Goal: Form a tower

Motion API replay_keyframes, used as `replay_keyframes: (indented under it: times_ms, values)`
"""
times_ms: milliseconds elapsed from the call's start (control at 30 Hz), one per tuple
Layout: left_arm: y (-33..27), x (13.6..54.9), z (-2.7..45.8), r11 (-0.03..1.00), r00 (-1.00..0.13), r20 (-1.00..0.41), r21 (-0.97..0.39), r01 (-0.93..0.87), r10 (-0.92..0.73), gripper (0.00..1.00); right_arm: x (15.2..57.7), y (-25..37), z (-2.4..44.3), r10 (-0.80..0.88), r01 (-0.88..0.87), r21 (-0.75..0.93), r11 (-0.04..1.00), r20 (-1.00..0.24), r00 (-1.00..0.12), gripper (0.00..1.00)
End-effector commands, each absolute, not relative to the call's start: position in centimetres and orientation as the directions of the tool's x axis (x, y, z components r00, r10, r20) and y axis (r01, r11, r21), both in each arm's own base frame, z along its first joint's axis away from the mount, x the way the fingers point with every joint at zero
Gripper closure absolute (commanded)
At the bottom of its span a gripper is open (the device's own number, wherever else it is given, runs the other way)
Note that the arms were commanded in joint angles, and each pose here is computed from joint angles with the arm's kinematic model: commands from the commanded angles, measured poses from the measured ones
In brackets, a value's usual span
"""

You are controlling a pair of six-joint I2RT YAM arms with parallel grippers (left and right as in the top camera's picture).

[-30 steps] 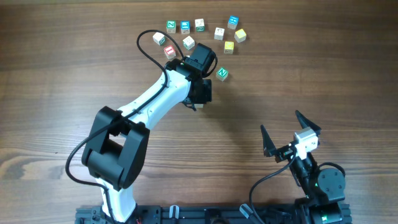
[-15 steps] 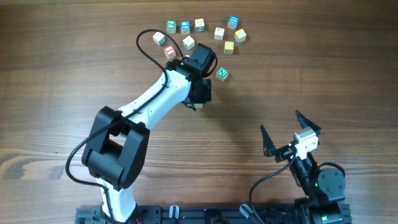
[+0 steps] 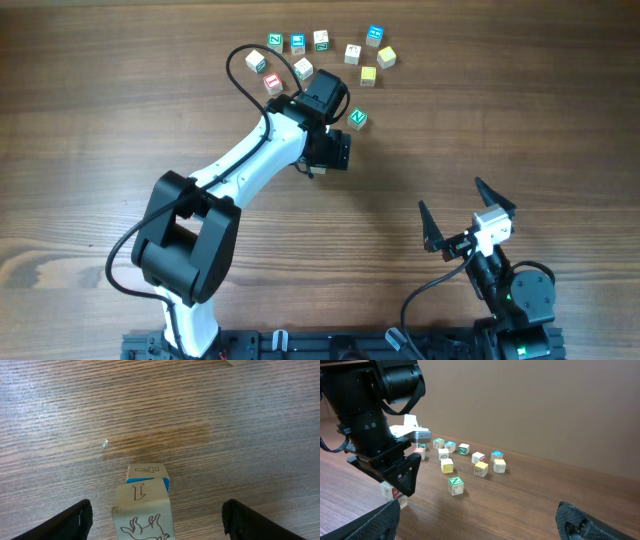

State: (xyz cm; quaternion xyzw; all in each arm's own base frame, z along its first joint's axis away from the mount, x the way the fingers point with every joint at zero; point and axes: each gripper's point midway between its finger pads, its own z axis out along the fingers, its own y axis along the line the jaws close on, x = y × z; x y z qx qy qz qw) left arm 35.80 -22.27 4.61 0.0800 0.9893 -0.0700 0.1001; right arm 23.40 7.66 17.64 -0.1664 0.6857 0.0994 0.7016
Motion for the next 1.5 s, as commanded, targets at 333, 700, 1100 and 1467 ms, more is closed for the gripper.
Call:
replay_keyframes:
  times_ms: [333, 700, 1100, 1467]
  values:
    - [-21.9, 36.1, 0.9, 0.975, -0.963, -0.177, -0.06, 0.216, 0.203, 0.31, 23.4, 7.6, 17.8, -0.095, -0.364, -0.107, 0.925, -0.994, 0.05, 0.0]
    - [-21.8, 36.1, 0.6, 0.975, -0.964, -0.174, -0.051, 0.215, 0.203, 0.55, 23.4, 7.6, 17.8, -0.095, -0.364, -0.107, 0.925, -0.994, 0.051, 0.0]
    - [-21.7, 35.9, 0.5, 0.976, -0.965, -0.166, -0.048, 0.215, 0.204, 0.54, 23.4, 7.6, 17.8, -0.095, -0.364, -0.107, 0.925, -0.994, 0.05, 0.0]
    - [-21.6, 35.8, -0.3, 0.975, -0.964, -0.172, -0.05, 0.215, 0.203, 0.61, 23.4, 7.6, 17.8, -0.095, -0.364, -0.107, 0.925, -0.994, 0.05, 0.0]
